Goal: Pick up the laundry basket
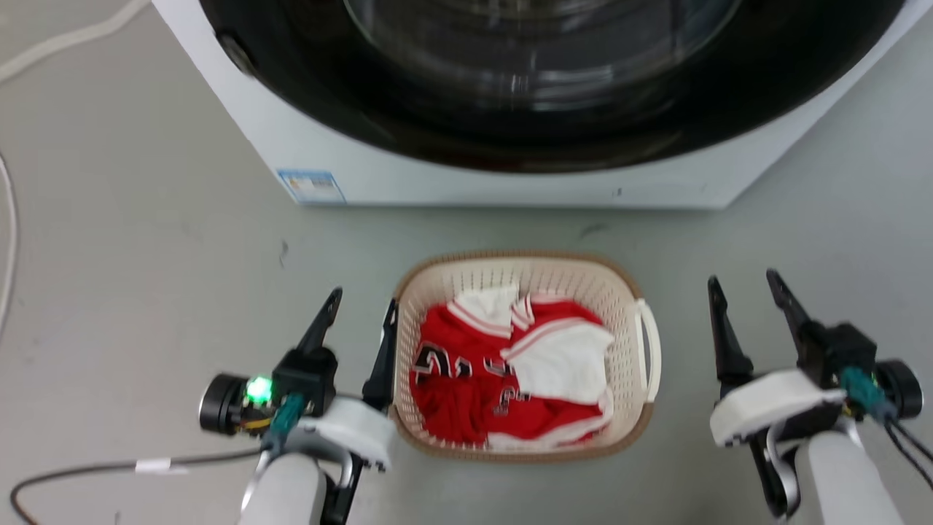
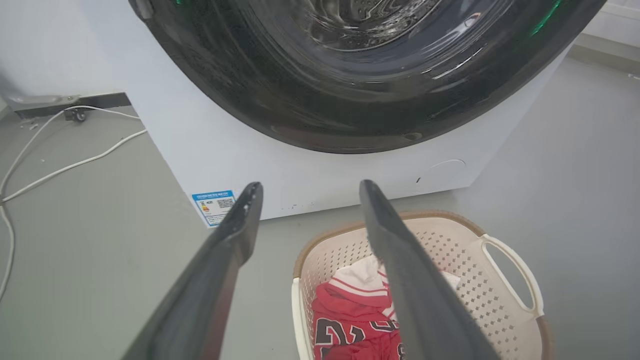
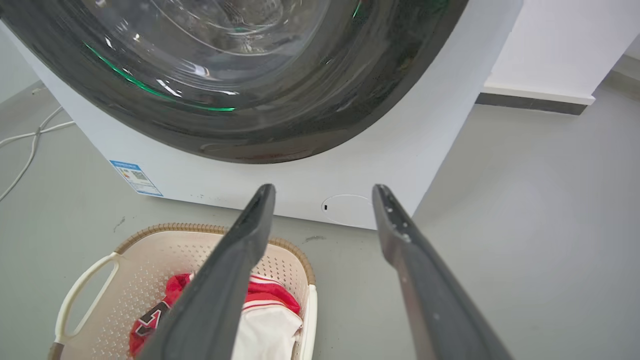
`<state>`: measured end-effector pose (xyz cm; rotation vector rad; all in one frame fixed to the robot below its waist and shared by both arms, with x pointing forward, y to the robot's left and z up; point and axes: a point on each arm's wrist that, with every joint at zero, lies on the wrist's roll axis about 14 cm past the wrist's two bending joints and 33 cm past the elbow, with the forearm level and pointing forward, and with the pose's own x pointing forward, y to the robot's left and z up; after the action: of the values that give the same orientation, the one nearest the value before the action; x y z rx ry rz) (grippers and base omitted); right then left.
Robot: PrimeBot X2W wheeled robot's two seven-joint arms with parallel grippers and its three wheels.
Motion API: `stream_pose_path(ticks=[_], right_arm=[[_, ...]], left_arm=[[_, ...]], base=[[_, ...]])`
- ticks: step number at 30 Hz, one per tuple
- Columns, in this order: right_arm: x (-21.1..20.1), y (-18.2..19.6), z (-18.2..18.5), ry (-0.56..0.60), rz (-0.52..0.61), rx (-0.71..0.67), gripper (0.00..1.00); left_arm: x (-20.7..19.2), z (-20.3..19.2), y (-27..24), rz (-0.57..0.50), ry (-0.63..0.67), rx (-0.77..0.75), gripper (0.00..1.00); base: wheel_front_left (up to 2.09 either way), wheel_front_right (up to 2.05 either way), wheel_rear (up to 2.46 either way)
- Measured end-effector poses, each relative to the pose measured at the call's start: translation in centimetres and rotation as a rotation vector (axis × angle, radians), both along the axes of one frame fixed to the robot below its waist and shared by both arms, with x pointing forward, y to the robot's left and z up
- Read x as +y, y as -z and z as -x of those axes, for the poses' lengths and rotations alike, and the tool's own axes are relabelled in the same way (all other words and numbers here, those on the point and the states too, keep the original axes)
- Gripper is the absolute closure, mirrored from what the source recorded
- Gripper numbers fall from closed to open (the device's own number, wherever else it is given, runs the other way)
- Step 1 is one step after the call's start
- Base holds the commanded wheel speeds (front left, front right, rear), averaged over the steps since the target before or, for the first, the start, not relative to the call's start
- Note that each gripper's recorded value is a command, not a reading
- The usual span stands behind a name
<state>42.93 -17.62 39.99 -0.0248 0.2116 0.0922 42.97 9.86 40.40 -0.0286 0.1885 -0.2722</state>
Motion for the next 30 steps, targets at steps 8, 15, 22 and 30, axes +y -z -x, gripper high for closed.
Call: stream_pose_path(ticks=[8,15,22,30], right_arm=[[-0.4,8.4,-2.2,0.009,0.011,0.222,0.0],[0.8,14.5,-3.3,-0.033,0.019,0.398,0.0],[1.2,19.5,-2.5,-0.035,0.004,0.578,0.0],[1.4,22.8,-2.3,-0.033,0.007,0.715,0.0]], left_arm=[[0.0,-2.9,8.0,-0.051,0.048,0.184,0.0],[1.5,-2.3,16.2,-0.105,0.08,0.416,0.0],[1.9,-1.9,20.9,-0.142,0.11,0.575,0.0],[0.7,-1.7,23.5,-0.135,0.149,0.703,0.0]], base=[[0.0,0.0,0.0],[0.0,0.0,0.0],[0.0,0.0,0.0],[0.0,0.0,0.0]])
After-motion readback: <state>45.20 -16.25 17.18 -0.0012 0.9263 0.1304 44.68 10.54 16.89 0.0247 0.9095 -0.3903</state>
